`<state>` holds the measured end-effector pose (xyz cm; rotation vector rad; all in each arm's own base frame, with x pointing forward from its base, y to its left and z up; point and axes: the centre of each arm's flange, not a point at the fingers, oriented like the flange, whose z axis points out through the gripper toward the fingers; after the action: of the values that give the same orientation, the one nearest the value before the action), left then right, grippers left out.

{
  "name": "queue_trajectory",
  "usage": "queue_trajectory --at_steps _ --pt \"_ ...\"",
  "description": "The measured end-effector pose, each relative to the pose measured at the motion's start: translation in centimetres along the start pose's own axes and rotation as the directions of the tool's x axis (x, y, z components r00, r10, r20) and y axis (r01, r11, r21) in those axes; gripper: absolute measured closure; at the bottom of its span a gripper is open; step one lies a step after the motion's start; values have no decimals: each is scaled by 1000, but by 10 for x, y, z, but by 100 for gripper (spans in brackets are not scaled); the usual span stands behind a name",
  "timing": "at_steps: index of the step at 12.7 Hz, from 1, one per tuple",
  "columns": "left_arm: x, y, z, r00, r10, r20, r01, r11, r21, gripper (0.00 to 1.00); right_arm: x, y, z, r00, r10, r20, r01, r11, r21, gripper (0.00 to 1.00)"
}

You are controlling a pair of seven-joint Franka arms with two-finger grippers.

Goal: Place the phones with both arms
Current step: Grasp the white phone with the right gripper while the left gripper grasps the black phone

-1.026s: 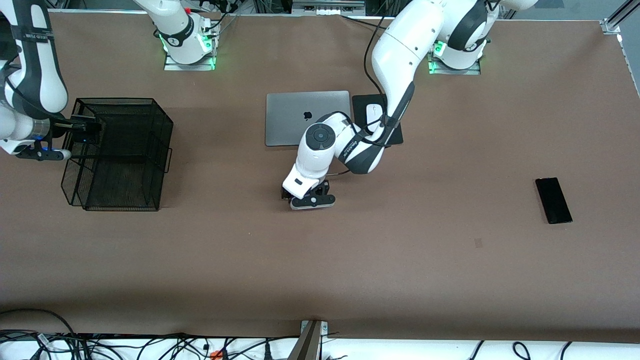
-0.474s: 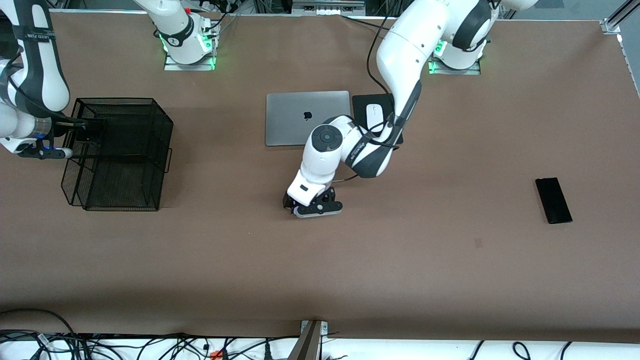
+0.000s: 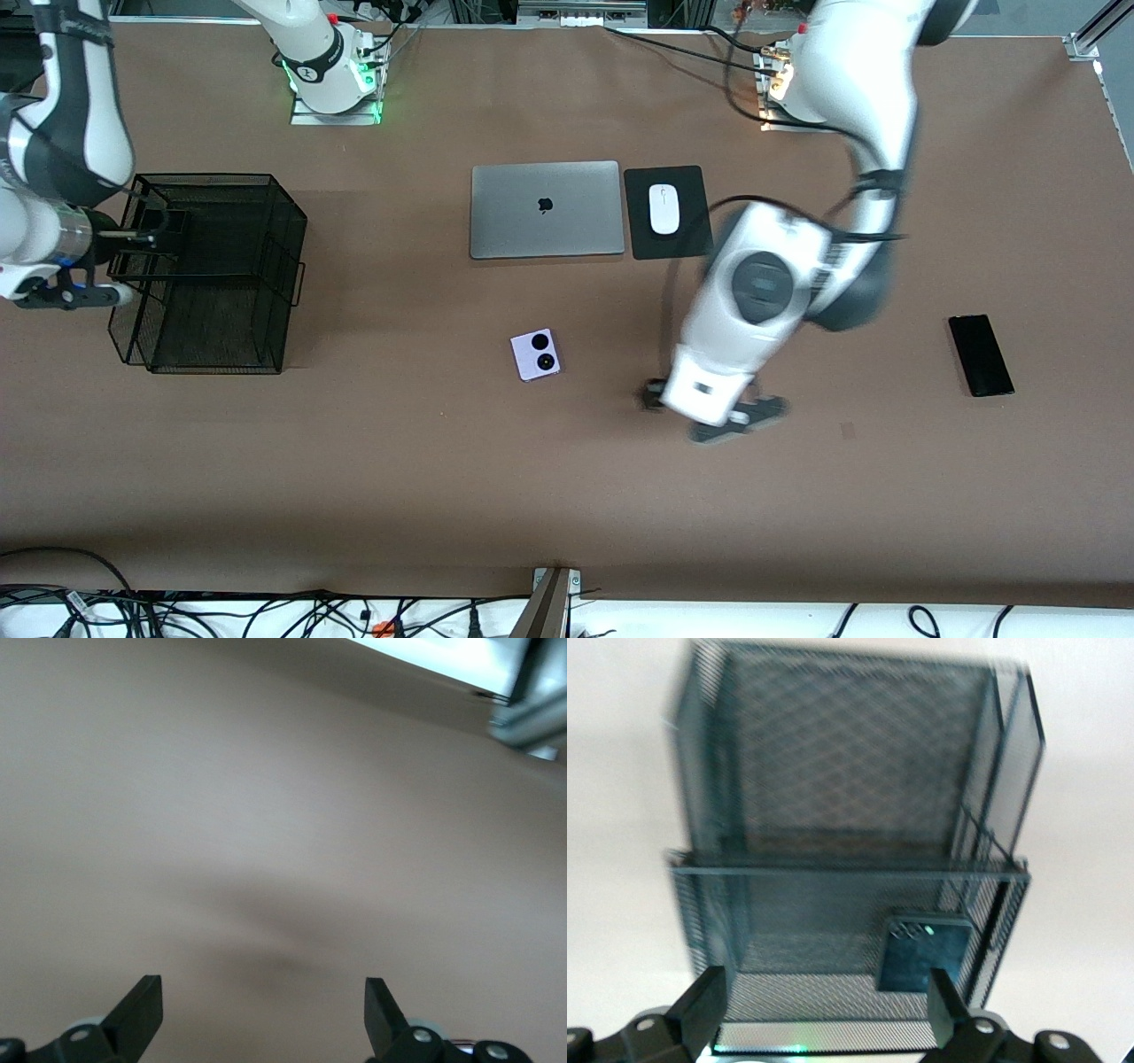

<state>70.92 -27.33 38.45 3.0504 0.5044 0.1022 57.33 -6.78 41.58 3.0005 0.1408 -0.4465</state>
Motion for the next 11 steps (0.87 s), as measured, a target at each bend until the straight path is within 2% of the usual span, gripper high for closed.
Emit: queue_trajectory --at_steps 2,5,8,11 --pt "42 -93 -12 999 48 24 -49 999 18 0 22 -48 -24 996 -73 -54 72 997 -19 0" --pt "82 -225 -31 995 75 60 -77 997 28 0 63 -147 -33 973 -186 -135 190 982 16 0" --pt "108 -352 -32 984 144 100 -151 986 67 0 107 -243 -1 938 -275 -211 290 956 44 0" --pt "112 -432 -8 972 199 125 -211 974 84 0 134 -329 41 890 -324 -322 360 931 57 0"
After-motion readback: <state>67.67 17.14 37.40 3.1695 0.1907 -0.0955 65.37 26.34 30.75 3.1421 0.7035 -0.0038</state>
